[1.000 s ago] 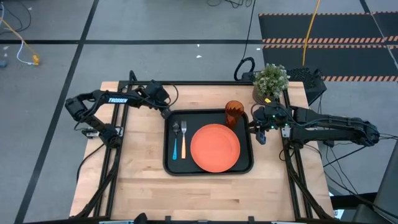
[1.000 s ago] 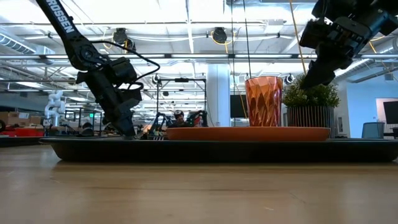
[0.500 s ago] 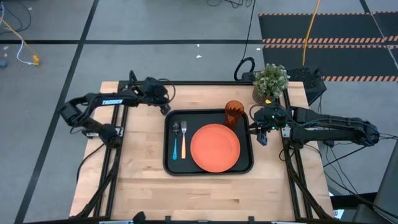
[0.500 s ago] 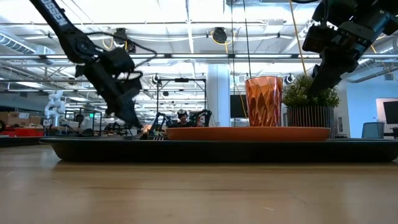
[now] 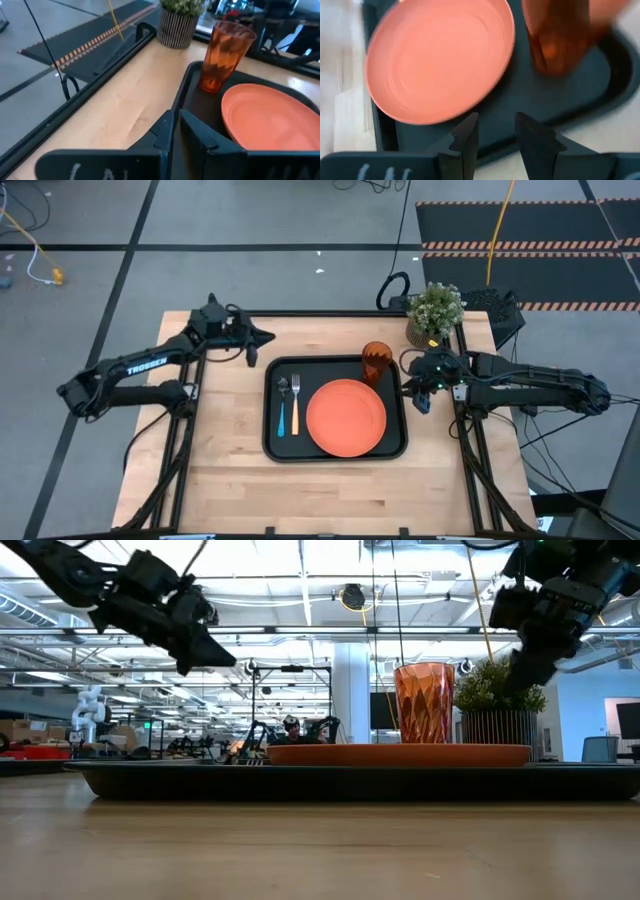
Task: Pick and place plate/cup/fork/spoon on tray
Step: Adjust the black serving tray
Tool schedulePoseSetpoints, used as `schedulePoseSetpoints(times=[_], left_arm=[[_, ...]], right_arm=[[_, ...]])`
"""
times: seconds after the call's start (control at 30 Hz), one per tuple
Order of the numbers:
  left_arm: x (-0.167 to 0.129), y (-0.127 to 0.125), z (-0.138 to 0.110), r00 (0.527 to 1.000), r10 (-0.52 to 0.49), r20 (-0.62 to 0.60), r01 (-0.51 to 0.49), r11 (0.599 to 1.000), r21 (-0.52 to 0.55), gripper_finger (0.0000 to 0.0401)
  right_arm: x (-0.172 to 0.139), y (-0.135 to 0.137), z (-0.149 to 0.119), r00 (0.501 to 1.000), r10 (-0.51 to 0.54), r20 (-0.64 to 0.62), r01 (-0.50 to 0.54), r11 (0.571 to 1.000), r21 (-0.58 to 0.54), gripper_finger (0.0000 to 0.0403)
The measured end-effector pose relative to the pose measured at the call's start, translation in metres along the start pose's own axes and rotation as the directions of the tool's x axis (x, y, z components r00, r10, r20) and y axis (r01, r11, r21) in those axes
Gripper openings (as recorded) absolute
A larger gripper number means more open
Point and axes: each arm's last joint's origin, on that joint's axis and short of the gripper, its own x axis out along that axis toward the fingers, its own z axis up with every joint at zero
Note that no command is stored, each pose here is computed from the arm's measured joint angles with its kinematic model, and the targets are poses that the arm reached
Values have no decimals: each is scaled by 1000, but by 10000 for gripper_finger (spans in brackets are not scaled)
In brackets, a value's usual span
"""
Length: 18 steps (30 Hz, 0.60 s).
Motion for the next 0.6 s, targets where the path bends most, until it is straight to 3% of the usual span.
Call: schedulePoseSetpoints(times=[0.17,0.37,0.6], left_arm=[[-14,-6,1,999,7,54,-7,1000,-2,31],[-23,-11,6,995,2,97,0,1000,-28,31],[-25,-14,10,991,-6,131,7,1000,-7,31]], right_arm=[[1,-2,-6,997,-39,-69,47,991,124,118],[14,-5,-7,986,-57,-160,87,978,187,118],[36,-10,-18,911,-49,-409,168,951,260,118]])
